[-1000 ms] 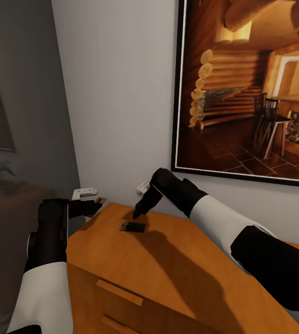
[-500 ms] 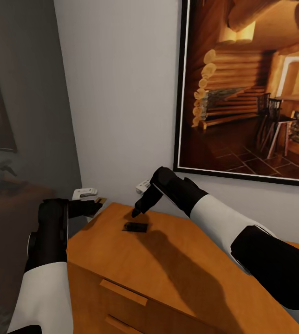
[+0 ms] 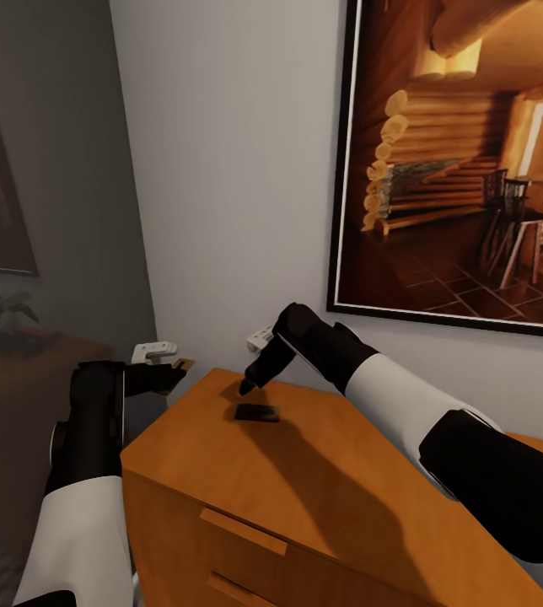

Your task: Take the four mousetraps from the cabinet in the bathroom and place them on the bathroom floor. Make sure all four end up on the same floor surface, and ensure that at least two of them are either under or directly next to the same bathroom sink.

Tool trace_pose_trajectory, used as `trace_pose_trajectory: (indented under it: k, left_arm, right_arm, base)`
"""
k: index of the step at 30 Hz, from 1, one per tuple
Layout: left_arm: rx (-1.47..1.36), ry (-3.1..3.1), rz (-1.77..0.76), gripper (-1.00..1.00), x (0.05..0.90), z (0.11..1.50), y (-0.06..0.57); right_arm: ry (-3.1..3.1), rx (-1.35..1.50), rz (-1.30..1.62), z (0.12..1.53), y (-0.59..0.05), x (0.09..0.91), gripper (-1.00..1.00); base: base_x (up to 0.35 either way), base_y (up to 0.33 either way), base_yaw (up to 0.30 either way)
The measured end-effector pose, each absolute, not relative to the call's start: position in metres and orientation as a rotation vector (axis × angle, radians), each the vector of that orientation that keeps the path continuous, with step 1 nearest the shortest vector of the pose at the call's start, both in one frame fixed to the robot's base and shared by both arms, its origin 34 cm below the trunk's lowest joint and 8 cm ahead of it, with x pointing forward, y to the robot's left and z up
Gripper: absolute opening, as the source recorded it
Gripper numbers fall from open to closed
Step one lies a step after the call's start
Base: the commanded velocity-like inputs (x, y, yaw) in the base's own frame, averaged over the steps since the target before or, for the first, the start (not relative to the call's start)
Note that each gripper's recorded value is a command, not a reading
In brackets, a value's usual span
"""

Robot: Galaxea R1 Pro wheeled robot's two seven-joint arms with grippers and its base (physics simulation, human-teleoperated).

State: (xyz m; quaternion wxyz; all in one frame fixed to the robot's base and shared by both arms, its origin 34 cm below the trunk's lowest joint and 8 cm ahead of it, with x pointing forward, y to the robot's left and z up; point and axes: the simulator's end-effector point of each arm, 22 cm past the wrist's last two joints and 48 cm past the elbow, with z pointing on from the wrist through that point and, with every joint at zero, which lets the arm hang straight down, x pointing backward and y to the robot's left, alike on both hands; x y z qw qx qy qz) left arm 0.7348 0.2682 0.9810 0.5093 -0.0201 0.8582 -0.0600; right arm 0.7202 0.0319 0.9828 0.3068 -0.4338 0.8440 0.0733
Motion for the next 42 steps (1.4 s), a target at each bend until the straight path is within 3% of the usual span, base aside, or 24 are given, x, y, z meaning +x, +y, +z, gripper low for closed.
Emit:
trace_pose_trajectory:
  k: [17,42]
  left_arm:
    - [-0.05,2.068,-0.141,-1.0,0.735,0.981,0.269]
    - [-0.049,2.073,-0.142,-1.0,0.735,0.979,0.269]
  right_arm:
    - [2.361,-1.076,0.167,0.95,0.0,0.728,1.0]
    - [2.321,-1.102,0.18,0.96,0.011,0.725,1.0]
  base:
    - [0.0,0.001,0.0]
    - [0.016,0.0,0.0]
